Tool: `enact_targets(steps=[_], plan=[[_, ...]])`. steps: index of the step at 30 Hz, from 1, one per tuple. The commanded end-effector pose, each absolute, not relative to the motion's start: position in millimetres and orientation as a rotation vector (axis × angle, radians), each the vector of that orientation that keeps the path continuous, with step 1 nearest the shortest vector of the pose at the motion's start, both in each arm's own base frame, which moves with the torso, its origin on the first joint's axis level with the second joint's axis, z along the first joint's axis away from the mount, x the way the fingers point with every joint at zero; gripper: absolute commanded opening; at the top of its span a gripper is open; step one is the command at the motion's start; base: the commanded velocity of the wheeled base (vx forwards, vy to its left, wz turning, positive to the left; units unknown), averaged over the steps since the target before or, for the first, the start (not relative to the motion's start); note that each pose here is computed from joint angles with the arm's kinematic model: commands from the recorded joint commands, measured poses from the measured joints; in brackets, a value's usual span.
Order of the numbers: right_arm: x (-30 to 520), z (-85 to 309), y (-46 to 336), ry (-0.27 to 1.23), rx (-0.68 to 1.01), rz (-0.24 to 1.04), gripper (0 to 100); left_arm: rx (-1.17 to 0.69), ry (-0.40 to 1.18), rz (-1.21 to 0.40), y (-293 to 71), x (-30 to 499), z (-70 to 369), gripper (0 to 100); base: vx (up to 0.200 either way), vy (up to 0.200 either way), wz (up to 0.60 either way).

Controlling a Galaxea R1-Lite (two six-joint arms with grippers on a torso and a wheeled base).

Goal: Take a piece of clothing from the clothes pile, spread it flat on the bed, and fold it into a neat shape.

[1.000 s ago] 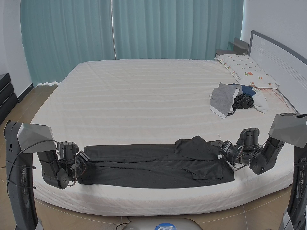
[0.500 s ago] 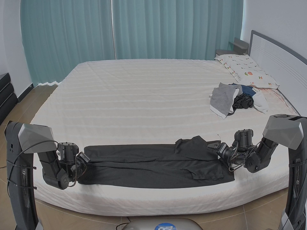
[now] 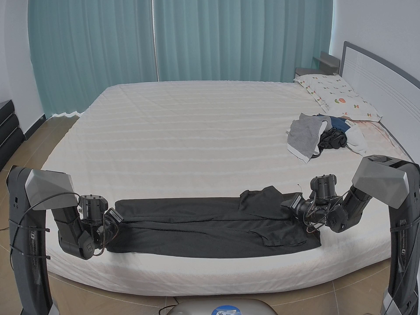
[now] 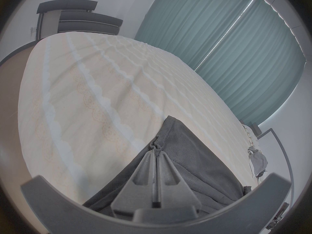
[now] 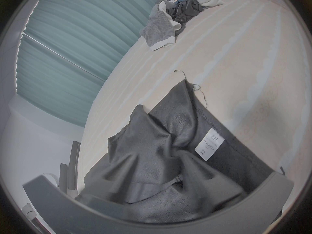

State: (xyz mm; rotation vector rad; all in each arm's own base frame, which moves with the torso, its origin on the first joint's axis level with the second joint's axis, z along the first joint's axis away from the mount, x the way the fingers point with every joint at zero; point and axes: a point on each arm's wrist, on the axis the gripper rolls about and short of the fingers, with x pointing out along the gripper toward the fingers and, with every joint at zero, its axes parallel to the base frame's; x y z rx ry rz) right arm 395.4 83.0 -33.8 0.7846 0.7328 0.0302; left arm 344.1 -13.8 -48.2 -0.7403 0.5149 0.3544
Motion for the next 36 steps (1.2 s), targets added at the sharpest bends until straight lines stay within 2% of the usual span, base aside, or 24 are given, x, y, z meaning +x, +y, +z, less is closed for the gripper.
enact_targets(steps=[1,10,30,31,36], plan=[[394.1,-36.1,81.5,0.732,0.776,0.004,0,-0.742,0.51,0.352,-13.8,345.5,-48.0,0,0.0,0.0,0.0],[380.5,-27.3,61.1,0.729,0.781,-0.048,0,-0.74,0.498,0.347,-13.8,347.4,-45.0,0,0.0,0.0,0.0],[359.5,-36.6,64.1,0.764,0.694,-0.017,0,-0.723,0.507,0.353,-12.5,343.9,-45.7,0,0.0,0.0,0.0],[359.6,-36.1,64.1,0.762,0.689,-0.014,100,-0.724,0.507,0.355,-12.0,343.6,-45.3,100,0.0,0.0,0.0],[362.1,-8.1,58.5,0.69,0.704,0.012,100,-0.729,0.509,0.353,-11.4,339.6,-41.4,100,0.0,0.0,0.0]])
